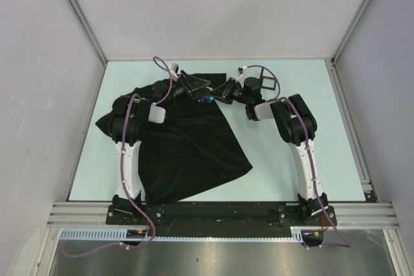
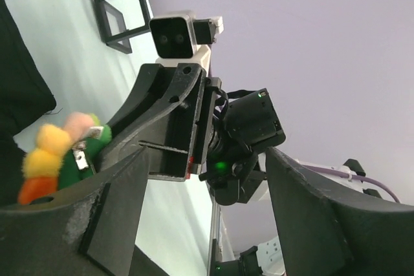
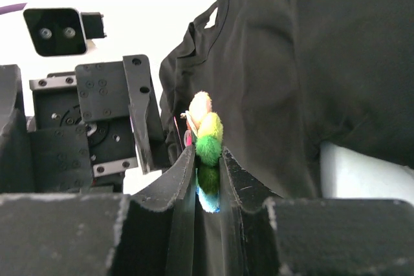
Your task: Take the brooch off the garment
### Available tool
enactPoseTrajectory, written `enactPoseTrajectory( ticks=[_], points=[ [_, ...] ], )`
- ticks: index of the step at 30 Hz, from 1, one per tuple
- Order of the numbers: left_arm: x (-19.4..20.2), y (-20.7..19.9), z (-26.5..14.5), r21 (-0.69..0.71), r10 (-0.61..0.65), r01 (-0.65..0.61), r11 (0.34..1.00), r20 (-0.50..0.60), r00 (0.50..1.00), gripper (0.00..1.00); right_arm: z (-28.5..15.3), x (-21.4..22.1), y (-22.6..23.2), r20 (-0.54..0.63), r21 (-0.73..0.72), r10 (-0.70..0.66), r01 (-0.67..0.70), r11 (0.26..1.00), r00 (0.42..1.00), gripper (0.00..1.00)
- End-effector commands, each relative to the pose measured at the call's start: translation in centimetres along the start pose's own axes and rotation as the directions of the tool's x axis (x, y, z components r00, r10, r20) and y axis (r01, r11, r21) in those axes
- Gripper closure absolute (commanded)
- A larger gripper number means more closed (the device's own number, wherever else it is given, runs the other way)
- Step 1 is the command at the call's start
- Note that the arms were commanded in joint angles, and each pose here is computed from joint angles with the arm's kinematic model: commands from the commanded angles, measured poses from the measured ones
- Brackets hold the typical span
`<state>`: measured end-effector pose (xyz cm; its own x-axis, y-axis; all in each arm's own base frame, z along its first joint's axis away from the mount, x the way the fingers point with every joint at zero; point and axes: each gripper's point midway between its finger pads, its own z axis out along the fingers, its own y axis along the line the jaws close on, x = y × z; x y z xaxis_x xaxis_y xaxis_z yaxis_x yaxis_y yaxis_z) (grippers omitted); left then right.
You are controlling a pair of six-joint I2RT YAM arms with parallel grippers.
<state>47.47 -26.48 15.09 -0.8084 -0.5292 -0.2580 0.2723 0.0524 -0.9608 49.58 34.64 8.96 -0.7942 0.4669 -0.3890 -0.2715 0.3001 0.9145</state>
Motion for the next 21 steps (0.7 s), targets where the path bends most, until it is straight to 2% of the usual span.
enactPoseTrajectory(
  ticks=[1,6,8,9,10,15,17,21],
  points=[
    [-1.5,-4.9,-1.7,0.117,0.124,-0.129,0.985,0.047,0.991,0.24,-0.6,-1.7,4.5,0.036,-0.086,-0.079,0.081,0.993,0.996,1.0],
    [-2.9,-5.0,-3.3,0.024,0.217,-0.22,0.975,0.084,0.972,0.23,-1.1,-2.3,4.7,0.044,-0.1,-0.063,0.067,0.993,0.997,1.0],
    [-3.1,-5.6,-3.4,-0.012,0.31,-0.31,0.951,0.091,0.946,0.22,-1.3,-2.6,4.7,0.049,-0.107,-0.058,0.063,0.992,0.997,1.0],
    [-3.0,-4.5,-3.5,-0.068,0.292,-0.288,0.955,0.073,0.954,0.21,-1.5,-2.8,4.8,0.054,-0.114,-0.058,0.063,0.991,0.997,1.0],
    [-3.2,-4.4,-3.4,-0.089,0.34,-0.333,0.939,0.071,0.938,0.2,-1.6,-3.0,4.9,0.058,-0.119,-0.049,0.056,0.991,0.997,1.0],
    [-2.2,-2.1,-2.2,-0.142,0.307,-0.304,0.942,0.001,0.952,0.19,-2.7,-3.7,5.4,0.071,-0.133,-0.051,0.06,0.989,0.996,1.0],
    [-1.6,-2.0,-1.5,-0.118,0.285,-0.285,0.951,-0.013,0.958,0.18,-3.1,-4.2,5.8,0.083,-0.143,-0.052,0.063,0.988,0.995,1.0],
    [-0.7,-1.5,-0.4,-0.087,0.243,-0.246,0.965,-0.038,0.969,0.21,-3.8,-4.8,6.3,0.1,-0.166,-0.052,0.068,0.984,0.994,1.0]
  ],
)
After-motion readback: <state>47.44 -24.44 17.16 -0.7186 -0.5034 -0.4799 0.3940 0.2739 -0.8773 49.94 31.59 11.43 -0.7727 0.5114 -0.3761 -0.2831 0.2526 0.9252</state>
